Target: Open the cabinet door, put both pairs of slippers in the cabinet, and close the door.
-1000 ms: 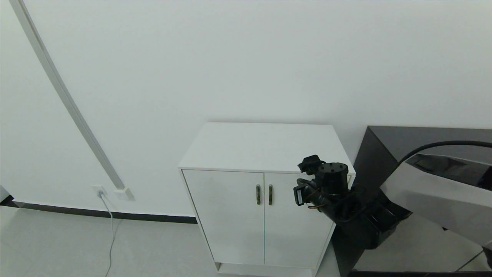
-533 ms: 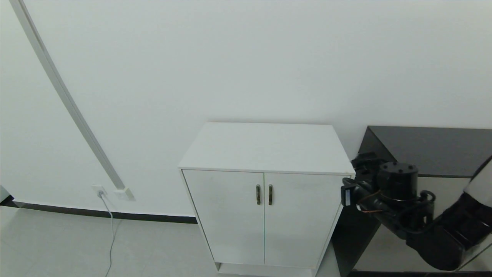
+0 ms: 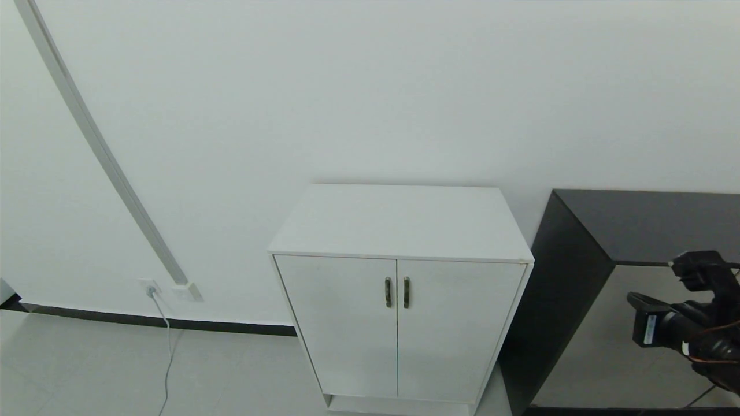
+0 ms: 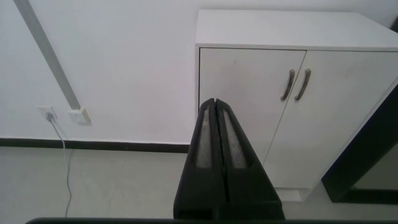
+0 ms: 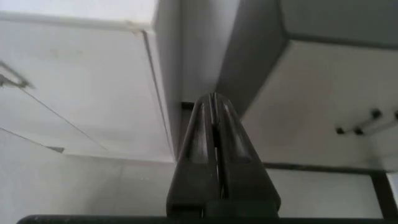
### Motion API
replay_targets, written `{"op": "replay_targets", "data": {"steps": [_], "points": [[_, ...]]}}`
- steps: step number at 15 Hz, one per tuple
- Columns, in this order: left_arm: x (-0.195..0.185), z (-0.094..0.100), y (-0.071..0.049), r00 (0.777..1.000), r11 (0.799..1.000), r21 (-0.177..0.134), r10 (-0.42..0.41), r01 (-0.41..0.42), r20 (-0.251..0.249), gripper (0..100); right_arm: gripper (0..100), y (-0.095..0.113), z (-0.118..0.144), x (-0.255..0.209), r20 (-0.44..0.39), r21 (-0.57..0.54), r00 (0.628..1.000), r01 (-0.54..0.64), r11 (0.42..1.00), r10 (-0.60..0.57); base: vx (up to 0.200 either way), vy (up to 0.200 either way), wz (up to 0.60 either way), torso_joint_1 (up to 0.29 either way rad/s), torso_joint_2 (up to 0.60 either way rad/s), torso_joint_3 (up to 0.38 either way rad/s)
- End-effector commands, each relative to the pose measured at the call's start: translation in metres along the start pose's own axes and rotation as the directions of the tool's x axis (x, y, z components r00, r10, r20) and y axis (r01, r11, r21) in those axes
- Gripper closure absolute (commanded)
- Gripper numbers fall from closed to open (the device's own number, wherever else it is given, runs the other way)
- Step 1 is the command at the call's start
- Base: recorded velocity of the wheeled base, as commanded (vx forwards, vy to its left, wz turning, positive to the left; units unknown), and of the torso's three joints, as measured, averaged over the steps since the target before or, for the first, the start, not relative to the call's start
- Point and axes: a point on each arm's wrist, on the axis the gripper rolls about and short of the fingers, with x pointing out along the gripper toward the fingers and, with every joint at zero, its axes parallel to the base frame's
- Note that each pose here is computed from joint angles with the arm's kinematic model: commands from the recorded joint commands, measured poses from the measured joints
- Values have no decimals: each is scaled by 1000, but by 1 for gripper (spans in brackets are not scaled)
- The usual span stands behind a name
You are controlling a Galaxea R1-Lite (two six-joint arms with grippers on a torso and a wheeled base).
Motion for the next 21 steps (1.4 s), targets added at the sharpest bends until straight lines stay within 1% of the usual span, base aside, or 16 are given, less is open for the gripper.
{"op": "replay_targets", "data": {"steps": [1, 3, 5, 9, 10, 16, 21], "points": [[0, 0, 0, 1000, 1000, 0, 2, -2, 0, 100, 100, -10, -5, -27, 15, 3, 1000, 13, 1000, -13, 0, 0, 0, 0, 0, 0], [0, 0, 0, 1000, 1000, 0, 0, 0, -1, 100, 100, -10, -15, -42, -9, -1, 1000, 11, 1000, -11, 0, 0, 0, 0, 0, 0], [0, 0, 0, 1000, 1000, 0, 2, -2, -1, 100, 100, -11, -19, -53, -49, -6, 999, 2, 1000, -3, 0, 0, 0, 0, 0, 0], [0, 0, 0, 1000, 1000, 0, 2, -2, -1, 100, 100, -11, -28, -89, -129, -18, 989, -74, 997, 71, 0, 0, 0, 0, 0, 0], [0, 0, 0, 1000, 1000, -2, 2, -2, -1, 100, 100, -11, -31, -98, -144, -18, 987, -78, 997, 75, 0, 0, 0, 0, 0, 0], [0, 0, 0, 1000, 1000, 0, 2, -2, -1, 100, 100, -12, -53, -139, -215, -5, 967, -144, 990, 139, 0, 0, 0, 0, 0, 0], [0, 0, 0, 1000, 1000, -2, 3, -3, -1, 100, 100, -11, -68, -157, -266, 15, 943, -202, 979, 199, 0, 0, 0, 0, 0, 0]]}}
